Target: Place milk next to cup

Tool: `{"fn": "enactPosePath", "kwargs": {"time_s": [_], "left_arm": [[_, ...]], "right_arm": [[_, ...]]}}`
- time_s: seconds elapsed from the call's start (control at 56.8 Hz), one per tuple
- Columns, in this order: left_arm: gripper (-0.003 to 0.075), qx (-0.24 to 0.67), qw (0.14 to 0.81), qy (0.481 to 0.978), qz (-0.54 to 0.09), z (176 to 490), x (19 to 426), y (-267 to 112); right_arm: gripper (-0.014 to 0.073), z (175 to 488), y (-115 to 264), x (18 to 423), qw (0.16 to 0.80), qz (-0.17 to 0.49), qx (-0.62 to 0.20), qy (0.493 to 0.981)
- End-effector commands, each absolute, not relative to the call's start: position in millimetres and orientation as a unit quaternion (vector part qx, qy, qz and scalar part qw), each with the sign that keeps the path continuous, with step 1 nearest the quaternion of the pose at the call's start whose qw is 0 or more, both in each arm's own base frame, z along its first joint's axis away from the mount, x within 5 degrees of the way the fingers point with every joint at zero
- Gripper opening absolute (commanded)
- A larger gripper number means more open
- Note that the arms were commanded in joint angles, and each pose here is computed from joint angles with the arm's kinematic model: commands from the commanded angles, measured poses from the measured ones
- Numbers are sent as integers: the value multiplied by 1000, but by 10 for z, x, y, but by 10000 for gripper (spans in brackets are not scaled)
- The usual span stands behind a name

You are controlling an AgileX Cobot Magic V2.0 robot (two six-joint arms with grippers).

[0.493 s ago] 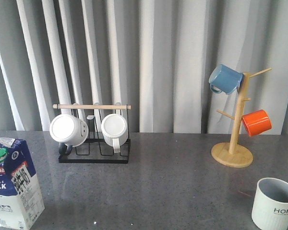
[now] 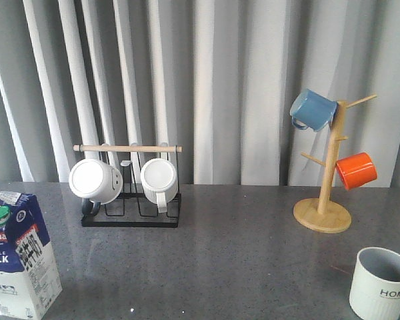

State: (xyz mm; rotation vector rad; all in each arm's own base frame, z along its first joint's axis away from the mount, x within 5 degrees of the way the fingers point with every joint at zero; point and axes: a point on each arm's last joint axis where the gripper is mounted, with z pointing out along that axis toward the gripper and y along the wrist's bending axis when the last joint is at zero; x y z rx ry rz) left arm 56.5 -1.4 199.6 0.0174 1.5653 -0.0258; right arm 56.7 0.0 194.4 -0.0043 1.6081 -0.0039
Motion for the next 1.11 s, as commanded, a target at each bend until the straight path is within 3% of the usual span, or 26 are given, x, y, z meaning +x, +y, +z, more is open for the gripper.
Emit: {"fn": "enactPosePath", "kwargs": {"time_s": [0.0,0.405,0.458,0.581,0.686,0.792,0.898,1.091], "left_arm": [[-6,6,744,668,-16,2133,542,-17],[-6,9,767,641,-16,2206,531,-20],[-6,5,789,614,-23,2307,509,-22],[-6,8,853,522,-26,2739,384,-24],[-6,13,864,503,-17,3187,364,-23],[-6,16,833,553,-8,3599,599,-25],[-6,11,778,628,-10,3912,1003,-30],[-6,6,722,692,-16,3961,1538,-49]], "right_arm": [[-8,1982,12,560,719,4,-10,695],[-8,2015,25,558,730,5,-26,683],[-8,2106,24,548,762,20,-12,647],[-8,2514,-4,433,858,55,25,511],[-8,2985,-43,388,871,75,58,482],[-8,3431,-35,622,849,12,25,528],[-8,3673,-8,1037,800,14,21,600],[-8,3728,13,1559,750,44,51,658]]}}
